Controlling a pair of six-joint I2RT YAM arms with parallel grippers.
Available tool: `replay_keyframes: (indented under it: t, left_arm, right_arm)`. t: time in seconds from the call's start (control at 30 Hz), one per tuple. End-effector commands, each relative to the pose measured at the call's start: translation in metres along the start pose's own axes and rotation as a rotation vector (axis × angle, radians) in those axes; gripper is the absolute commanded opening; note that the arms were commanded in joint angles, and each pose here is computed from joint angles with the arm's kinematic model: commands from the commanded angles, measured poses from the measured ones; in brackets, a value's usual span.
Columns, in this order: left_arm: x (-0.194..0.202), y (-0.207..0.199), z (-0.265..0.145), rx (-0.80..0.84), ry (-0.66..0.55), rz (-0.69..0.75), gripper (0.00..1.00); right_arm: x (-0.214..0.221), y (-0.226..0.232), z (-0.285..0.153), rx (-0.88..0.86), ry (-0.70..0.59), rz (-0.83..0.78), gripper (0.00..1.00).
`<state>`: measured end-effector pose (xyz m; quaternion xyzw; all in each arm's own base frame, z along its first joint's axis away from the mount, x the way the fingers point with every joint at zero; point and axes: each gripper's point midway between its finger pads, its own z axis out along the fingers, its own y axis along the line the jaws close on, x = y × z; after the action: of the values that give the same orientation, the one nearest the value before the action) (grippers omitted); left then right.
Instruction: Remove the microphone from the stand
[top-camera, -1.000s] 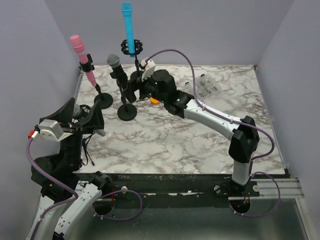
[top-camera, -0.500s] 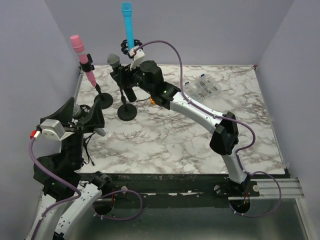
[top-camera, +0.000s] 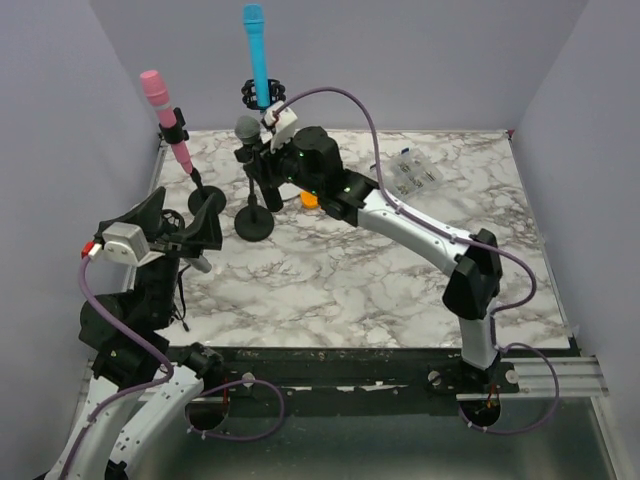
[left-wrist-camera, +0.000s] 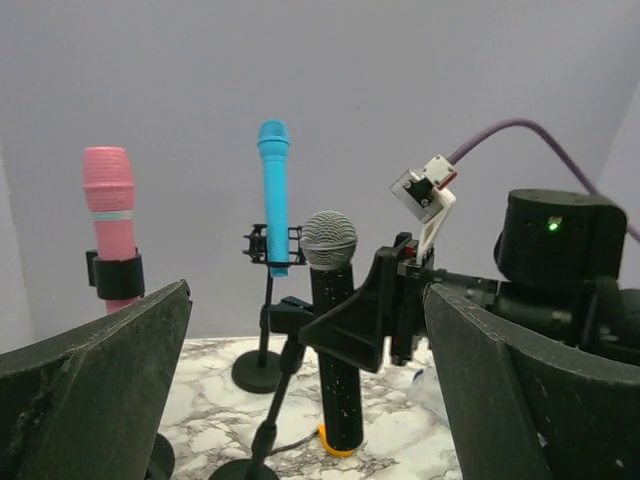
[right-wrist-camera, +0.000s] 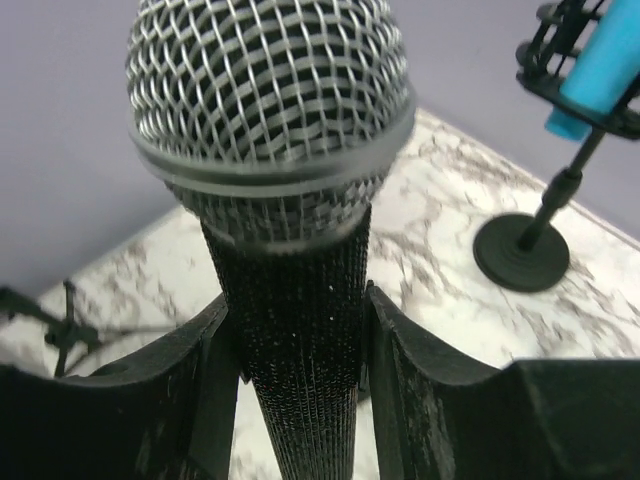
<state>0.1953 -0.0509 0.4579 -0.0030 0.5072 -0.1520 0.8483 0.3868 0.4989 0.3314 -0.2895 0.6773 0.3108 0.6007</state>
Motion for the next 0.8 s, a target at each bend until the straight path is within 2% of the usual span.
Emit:
replay_keyframes:
  t: [0.0,0.1,0.33,0.5,0.63,0.77]
  left_arm:
    - [0.007,-0.026,0.007,0.133,0.039,0.003,0.98]
    - [0.014,-0.041,0.009,0.207,0.063,-0.011,0.99]
    - [0.034,-0.079,0.012,0.401,0.143,-0.064,0.99]
    - [0.059,-0.117,0.01,0.598,0.225,-0.123,0.99]
    - [0.076,-0.141,0.005,0.736,0.271,-0.178,0.99]
    - [0.095,-0.149,0.006,0.773,0.293,-0.212,0.99]
  right_arm:
    - [-0.001,0.014,-0.06,-0.118,0.096,-0.121,0.05]
    - [-0.002,0.016,-0.095,-0.162,0.128,-0.158,0.01]
    - [0.004,0.007,-0.163,-0.238,0.177,-0.21,0.01]
    - [0.026,0.002,-0.208,-0.458,0.219,-0.118,0.01]
    - [0.048,0.005,-0.222,-0.499,0.277,-0.082,0.01]
    - [0.054,0.006,-0.231,-0.509,0.293,-0.074,0.01]
